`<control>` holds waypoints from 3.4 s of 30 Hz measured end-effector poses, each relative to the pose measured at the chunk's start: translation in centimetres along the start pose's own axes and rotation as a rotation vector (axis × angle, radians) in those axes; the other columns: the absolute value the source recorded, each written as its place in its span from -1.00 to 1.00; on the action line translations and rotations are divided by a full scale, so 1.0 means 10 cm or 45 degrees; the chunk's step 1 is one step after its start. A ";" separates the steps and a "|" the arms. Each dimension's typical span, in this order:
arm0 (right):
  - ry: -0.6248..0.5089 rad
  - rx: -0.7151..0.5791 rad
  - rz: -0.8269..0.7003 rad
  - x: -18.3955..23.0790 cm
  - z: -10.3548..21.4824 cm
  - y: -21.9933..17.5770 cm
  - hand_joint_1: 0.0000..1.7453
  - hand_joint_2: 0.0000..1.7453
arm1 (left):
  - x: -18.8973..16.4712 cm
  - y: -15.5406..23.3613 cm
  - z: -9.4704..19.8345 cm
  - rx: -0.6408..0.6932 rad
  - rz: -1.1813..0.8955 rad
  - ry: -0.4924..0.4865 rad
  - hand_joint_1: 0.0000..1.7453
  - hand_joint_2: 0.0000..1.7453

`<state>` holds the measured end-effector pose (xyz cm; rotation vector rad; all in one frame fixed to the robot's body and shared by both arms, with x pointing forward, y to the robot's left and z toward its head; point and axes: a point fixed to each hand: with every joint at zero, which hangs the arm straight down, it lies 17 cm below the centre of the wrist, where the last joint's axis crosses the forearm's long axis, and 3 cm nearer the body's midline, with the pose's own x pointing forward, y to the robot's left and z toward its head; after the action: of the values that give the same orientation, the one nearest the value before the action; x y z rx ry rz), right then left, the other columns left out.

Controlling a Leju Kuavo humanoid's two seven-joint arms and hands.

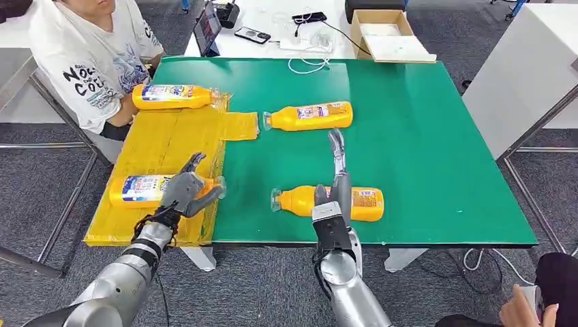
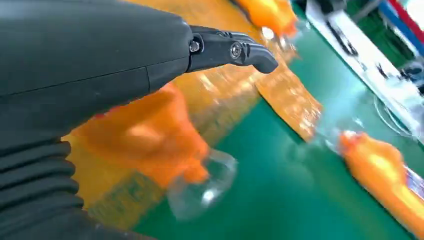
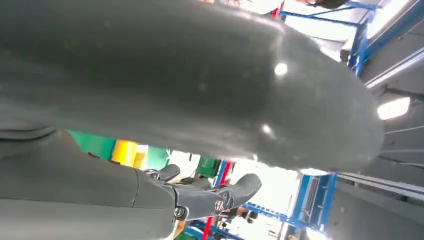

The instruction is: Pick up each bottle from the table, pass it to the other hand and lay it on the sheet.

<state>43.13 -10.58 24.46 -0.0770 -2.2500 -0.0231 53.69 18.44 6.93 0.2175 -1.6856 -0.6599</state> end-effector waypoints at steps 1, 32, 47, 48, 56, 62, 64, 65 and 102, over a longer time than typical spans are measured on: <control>0.005 0.000 -0.001 -0.01 0.00 -0.01 -1.00 -1.00 | 0.04 -0.03 -0.01 -0.025 0.015 -0.016 -1.00 -1.00; 0.365 0.470 0.311 -0.95 0.27 0.24 -1.00 1.00 | 0.84 1.40 0.36 0.998 0.180 -0.274 -1.00 1.00; 0.701 0.865 0.659 -1.88 0.38 -0.62 -1.00 1.00 | 1.33 1.34 0.66 1.066 0.024 -0.438 -1.00 1.00; 0.739 0.895 0.683 -1.97 0.46 -0.73 -1.00 1.00 | 1.34 1.30 0.65 1.046 0.036 -0.445 -1.00 1.00; 0.776 0.950 0.741 -2.06 0.58 -0.92 -1.00 1.00 | 1.40 1.18 0.61 0.997 0.059 -0.464 -1.00 1.00; 0.826 1.040 0.735 -2.11 0.69 -0.96 -1.00 1.00 | 1.39 1.07 0.57 0.963 0.062 -0.457 -1.00 1.00; 0.833 1.063 0.727 -2.11 0.71 -0.96 -1.00 1.00 | 1.38 1.04 0.56 0.956 0.065 -0.450 -1.00 1.00; 0.840 1.070 0.722 -2.12 0.73 -0.98 -1.00 1.00 | 1.38 1.04 0.55 0.954 0.066 -0.447 -1.00 1.00; 0.965 1.098 0.869 -2.46 0.98 -0.95 0.52 1.00 | 1.33 0.64 0.31 0.822 0.162 -0.391 -1.00 1.00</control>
<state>50.41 -20.86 -0.74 -0.3031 -1.2416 1.0790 48.99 18.16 21.28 0.4774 -2.1541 -0.0314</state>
